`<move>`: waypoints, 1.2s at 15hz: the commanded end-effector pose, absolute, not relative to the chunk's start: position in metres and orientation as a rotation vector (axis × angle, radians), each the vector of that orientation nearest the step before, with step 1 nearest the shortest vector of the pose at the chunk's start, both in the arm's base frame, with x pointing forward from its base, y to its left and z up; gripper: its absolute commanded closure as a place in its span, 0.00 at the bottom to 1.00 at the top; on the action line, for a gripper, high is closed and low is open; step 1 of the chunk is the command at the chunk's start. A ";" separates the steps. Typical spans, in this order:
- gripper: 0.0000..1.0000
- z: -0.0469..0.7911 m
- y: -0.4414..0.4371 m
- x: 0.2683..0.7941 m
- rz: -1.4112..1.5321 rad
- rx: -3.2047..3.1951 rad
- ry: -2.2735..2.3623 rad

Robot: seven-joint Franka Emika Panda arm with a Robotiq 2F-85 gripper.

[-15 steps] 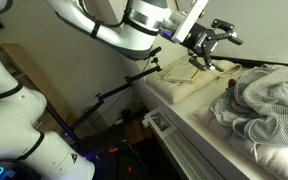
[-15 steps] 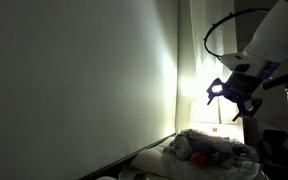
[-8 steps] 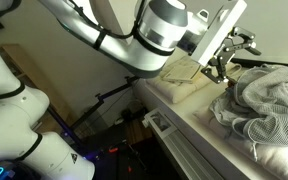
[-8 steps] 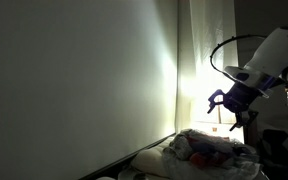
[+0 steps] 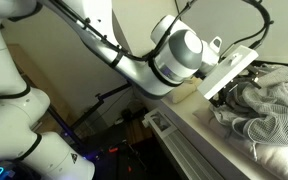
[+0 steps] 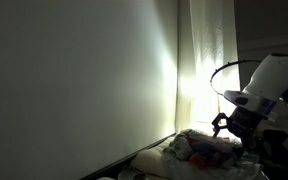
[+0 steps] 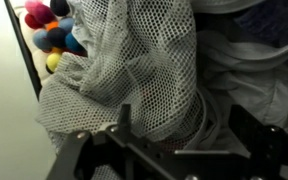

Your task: Open the bag

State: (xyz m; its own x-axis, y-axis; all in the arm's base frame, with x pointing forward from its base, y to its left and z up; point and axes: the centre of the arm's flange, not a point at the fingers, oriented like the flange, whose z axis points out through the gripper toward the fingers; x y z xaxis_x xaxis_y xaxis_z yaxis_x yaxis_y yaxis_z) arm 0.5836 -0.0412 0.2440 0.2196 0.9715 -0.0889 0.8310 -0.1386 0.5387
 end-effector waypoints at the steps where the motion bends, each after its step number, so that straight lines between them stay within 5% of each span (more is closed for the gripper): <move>1: 0.00 0.227 -0.031 0.597 0.364 1.998 1.691; 6: 0.02 0.216 -0.015 0.602 0.330 1.961 1.724; 7: 0.26 0.216 -0.011 0.603 0.323 1.946 1.731; 9: 0.32 0.216 -0.004 0.604 0.301 1.913 1.749; 18: 0.97 0.213 0.030 0.610 0.098 1.774 1.772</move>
State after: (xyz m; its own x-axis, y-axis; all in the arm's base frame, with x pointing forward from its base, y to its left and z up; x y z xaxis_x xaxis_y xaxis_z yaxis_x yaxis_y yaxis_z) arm 0.6064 0.0164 0.2151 0.0994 0.9473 -0.3047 0.8753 0.0624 0.4796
